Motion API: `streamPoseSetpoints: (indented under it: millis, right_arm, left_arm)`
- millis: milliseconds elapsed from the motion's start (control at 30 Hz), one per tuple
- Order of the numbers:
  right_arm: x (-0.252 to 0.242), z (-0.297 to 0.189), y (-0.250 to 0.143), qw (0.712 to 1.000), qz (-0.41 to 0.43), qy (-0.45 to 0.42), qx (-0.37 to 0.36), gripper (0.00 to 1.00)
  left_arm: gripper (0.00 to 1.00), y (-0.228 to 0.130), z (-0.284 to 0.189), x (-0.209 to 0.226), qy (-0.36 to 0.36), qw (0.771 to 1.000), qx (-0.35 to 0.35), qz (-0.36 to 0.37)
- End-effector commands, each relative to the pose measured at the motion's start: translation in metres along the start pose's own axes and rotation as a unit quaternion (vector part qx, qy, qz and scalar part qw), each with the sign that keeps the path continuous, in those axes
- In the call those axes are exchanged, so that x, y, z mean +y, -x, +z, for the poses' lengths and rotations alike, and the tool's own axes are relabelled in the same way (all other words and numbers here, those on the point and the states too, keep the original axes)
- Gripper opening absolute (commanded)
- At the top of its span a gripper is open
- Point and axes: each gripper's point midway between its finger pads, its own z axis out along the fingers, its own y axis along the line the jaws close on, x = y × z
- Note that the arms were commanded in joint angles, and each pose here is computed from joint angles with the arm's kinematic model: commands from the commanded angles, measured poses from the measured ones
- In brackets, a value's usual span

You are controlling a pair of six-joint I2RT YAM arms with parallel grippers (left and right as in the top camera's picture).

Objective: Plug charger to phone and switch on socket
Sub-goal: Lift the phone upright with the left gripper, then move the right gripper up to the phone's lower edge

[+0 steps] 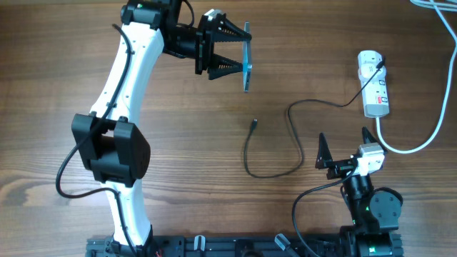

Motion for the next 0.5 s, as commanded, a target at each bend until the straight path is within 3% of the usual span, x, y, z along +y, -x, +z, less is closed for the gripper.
streamPoseSetpoints:
  millis: [0, 100, 167, 233, 333, 433, 467]
  right_arm:
    - [0.002, 0.0, 0.002, 1.0, 0.002, 0.006, -0.006, 1.0]
    - [0.026, -0.002, 0.006, 0.992, 0.097, 0.075, -0.006, 1.0]
    - [0.052, -0.009, 0.009, 0.961, 0.228, 0.154, 0.016, 1.0]
    - [0.07, -0.016, 0.01, 0.906, 0.369, 0.202, 0.059, 1.0]
    - [0.07, -0.015, 0.01, 0.81, 0.548, 0.183, 0.098, 1.0]
    - [0.069, -0.015, 0.01, 0.705, 0.678, 0.162, 0.125, 1.0]
    - [0.073, -0.017, 0.014, 0.688, 0.691, 0.175, 0.134, 1.0]
  left_arm:
    - [0.75, -0.017, -0.002, -0.021, -0.027, 1.0, 0.013, 0.011]
    - [0.76, -0.017, -0.002, -0.021, -0.027, 1.0, 0.013, 0.011]
    - [0.76, -0.017, -0.002, -0.021, -0.027, 1.0, 0.013, 0.011]
    - [0.76, -0.017, -0.002, -0.021, -0.027, 0.999, 0.013, 0.012]
    - [0.76, -0.017, -0.002, -0.021, -0.027, 0.999, 0.013, 0.013]
    - [0.75, -0.017, -0.002, -0.021, -0.027, 0.999, 0.013, 0.013]
    - [0.75, -0.017, -0.002, -0.021, -0.027, 0.999, 0.013, 0.013]
